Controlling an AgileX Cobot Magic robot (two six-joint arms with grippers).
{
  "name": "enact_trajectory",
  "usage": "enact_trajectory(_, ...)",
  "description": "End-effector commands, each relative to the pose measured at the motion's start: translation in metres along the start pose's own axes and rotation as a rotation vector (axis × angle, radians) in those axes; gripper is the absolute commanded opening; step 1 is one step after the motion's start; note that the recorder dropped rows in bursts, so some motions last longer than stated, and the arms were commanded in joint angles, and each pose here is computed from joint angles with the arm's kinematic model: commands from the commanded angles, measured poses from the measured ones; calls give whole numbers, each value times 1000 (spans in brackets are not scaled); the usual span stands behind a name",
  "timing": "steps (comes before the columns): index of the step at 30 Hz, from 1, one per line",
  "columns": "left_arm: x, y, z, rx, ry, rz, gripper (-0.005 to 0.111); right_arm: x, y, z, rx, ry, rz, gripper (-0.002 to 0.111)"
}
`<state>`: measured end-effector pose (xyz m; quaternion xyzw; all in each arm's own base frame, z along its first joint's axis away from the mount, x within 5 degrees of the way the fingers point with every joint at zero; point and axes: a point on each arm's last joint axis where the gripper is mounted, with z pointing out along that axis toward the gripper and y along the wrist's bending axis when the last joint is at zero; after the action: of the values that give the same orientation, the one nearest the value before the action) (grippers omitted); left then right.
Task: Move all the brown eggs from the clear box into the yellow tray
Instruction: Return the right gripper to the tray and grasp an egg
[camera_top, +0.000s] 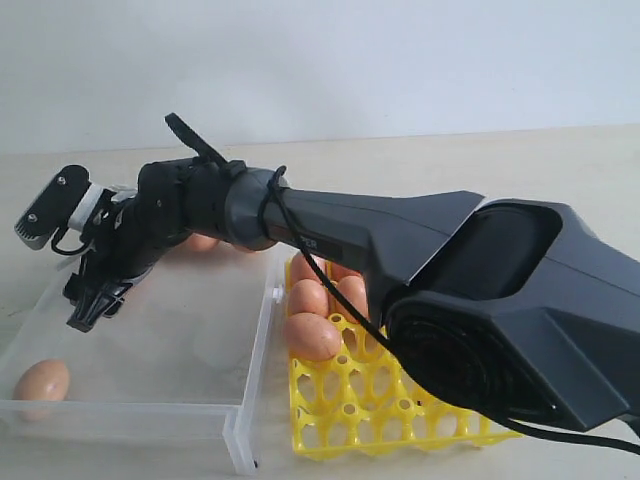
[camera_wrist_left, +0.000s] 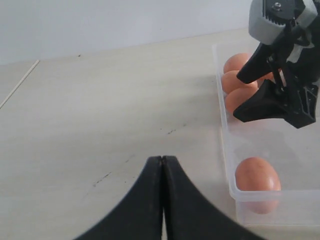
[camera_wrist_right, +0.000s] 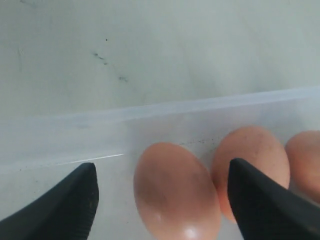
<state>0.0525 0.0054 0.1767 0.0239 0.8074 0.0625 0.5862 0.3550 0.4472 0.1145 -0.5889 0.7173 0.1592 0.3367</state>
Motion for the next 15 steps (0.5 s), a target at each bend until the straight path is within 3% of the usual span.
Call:
enact_trajectory(1, -2, 0, -1, 7, -20, -6, 0, -1, 0, 4, 4, -27, 16, 70)
enact_trajectory(5, -2, 0, -1, 7, -20, -6, 0, 7, -1, 5, -27, 20, 41, 65)
enact_trajectory(11, -2, 0, -1, 7, -20, -6, 0, 8, -3, 5, -29, 28, 46, 27)
enact_trajectory(14, -2, 0, -1, 7, -20, -6, 0, 9, -3, 5, -30, 30, 46, 2)
enact_trajectory(15, -2, 0, -1, 7, -20, -6, 0, 9, -3, 5, -32, 32, 46, 0)
